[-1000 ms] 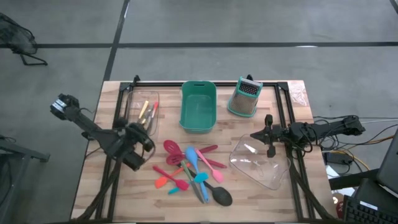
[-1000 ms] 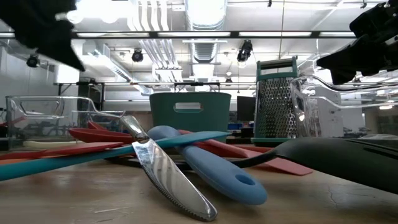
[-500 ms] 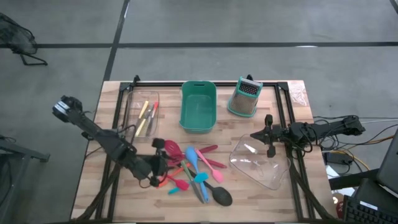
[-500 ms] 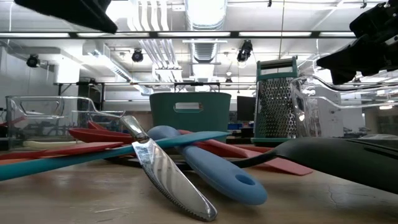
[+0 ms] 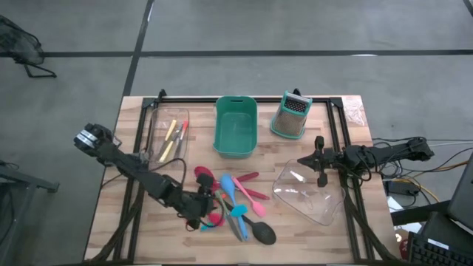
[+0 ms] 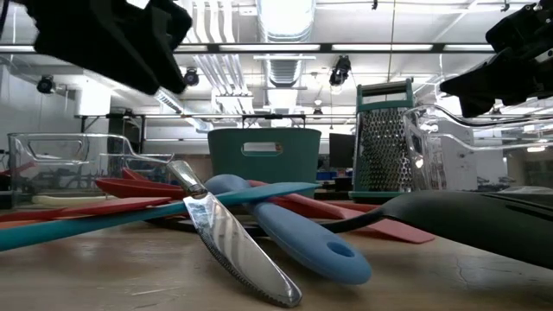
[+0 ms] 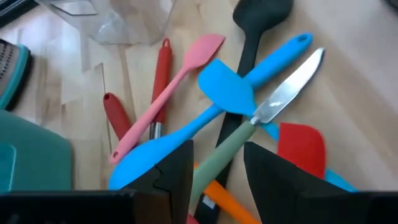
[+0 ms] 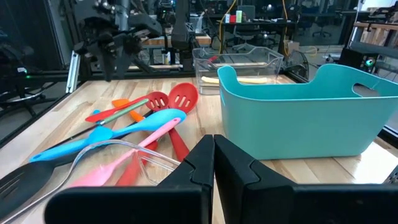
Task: Pick & Place Kitchen Items
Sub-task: Put the green table knife into the top transparent bin
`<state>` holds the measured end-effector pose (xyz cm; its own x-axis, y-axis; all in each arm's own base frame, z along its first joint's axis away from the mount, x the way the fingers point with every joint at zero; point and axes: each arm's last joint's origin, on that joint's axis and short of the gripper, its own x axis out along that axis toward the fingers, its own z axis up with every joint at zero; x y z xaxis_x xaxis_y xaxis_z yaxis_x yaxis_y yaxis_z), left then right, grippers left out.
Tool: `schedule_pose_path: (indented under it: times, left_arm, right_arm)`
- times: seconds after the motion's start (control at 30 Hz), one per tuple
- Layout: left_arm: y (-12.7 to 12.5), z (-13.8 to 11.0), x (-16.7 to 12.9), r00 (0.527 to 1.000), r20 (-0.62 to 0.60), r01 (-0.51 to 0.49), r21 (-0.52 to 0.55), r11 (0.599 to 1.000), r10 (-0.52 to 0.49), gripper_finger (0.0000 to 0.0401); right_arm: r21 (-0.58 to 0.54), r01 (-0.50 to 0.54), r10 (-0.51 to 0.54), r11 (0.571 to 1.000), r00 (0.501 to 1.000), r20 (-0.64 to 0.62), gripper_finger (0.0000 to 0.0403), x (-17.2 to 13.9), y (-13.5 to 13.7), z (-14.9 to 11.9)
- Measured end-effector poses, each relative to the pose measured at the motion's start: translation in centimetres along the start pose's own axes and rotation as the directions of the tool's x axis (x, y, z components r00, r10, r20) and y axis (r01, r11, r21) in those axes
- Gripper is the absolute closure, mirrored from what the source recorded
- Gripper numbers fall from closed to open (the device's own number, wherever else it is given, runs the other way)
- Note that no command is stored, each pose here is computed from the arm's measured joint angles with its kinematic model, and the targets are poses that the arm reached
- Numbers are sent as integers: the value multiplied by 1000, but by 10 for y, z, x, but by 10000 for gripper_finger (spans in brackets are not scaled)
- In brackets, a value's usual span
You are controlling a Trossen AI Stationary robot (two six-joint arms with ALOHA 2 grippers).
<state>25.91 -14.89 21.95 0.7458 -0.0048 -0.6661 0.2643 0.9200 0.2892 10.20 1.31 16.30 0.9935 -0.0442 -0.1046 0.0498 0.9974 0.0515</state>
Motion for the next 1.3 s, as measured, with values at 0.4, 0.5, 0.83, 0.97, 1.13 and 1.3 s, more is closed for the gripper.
schedule_pose_path:
  times: [0.4,0.5,0.83,0.97,1.13,1.3]
  left_arm:
    - [7,-2,24,995,-99,19,-5,1000,-19,252]
    - [5,-1,26,992,-122,37,25,999,-34,242]
    - [0,-4,44,984,-180,43,141,989,-17,192]
    - [-1,-8,50,979,-203,20,192,981,20,190]
    - [-3,-13,57,973,-230,20,217,976,32,190]
    - [-4,-16,62,968,-250,24,223,975,33,190]
  right_arm:
    - [-1,0,0,1000,1000,0,394,0,0,0]
    - [-1,0,0,1000,1000,0,394,0,0,0]
    - [-1,0,0,1000,1000,0,394,0,0,0]
    - [1,0,0,1000,1000,0,394,0,0,0]
    - [0,0,0,1000,1000,0,394,0,0,0]
    - [0,0,0,1000,1000,0,394,0,0,0]
